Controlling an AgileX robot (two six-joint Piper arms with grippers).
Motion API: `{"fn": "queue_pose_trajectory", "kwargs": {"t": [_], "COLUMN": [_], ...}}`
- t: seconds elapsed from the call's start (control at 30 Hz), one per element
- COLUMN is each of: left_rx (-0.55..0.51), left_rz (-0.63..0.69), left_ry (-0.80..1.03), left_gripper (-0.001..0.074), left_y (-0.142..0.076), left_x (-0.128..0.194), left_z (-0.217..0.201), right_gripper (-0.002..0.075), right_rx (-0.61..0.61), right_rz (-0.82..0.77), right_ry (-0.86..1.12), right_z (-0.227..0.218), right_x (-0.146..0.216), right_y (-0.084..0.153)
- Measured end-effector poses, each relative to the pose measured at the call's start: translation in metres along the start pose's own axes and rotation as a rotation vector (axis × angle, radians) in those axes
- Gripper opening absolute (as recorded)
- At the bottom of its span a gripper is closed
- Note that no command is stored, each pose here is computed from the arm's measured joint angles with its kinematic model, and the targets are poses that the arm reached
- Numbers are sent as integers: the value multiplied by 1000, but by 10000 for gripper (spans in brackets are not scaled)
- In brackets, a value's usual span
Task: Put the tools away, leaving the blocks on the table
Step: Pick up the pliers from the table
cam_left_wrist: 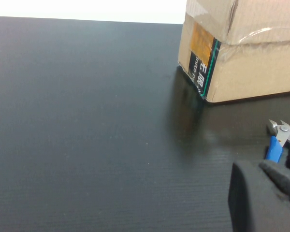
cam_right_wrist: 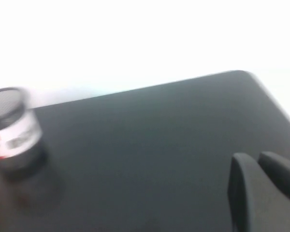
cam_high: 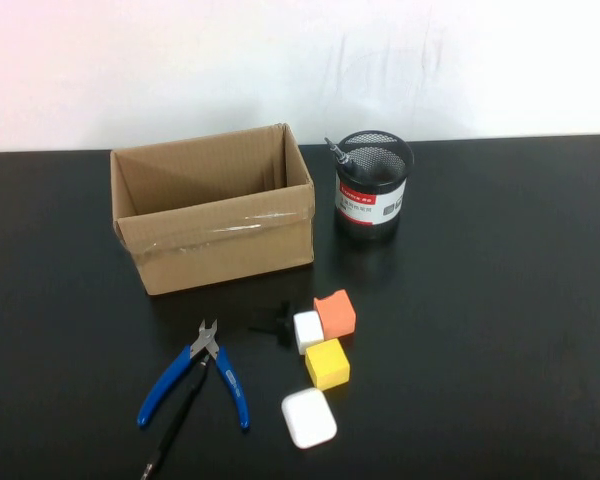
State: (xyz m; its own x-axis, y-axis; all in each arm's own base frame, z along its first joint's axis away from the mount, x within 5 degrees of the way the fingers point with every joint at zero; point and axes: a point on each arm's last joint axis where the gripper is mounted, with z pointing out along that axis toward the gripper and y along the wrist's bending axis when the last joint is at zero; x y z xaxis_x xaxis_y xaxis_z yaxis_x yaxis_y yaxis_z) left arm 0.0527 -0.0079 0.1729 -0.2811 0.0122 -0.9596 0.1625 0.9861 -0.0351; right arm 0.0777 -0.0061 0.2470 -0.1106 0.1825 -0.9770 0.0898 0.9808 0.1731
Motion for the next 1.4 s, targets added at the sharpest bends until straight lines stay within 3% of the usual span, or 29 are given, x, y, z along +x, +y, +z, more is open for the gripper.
{"fn": "queue_pose_trajectory", "kwargs": {"t": [0.23,0.47,0.6,0.9,1.4], "left_rx": [0,0,0,0,0], "left_rz": [0,0,0,0,0], "left_ry": [0,0,0,0,0], "left_gripper": [-6,-6,-6,-6,-6], "left_y": [0,0,0,0,0], "left_x": [0,0,0,0,0], "left_z": [0,0,0,0,0], "right_gripper": [-9,-9,-9,-9,-9], "right_rx": [101,75,30,124,124], "right_rz": [-45,-74,-124,-198,-200], "right_ry": [49,89,103,97,97], "right_z": [-18,-18,-17,-17,-17], "right_x": [30,64,68,71,71], "right_y": [-15,-18,-13,-20,-20]}}
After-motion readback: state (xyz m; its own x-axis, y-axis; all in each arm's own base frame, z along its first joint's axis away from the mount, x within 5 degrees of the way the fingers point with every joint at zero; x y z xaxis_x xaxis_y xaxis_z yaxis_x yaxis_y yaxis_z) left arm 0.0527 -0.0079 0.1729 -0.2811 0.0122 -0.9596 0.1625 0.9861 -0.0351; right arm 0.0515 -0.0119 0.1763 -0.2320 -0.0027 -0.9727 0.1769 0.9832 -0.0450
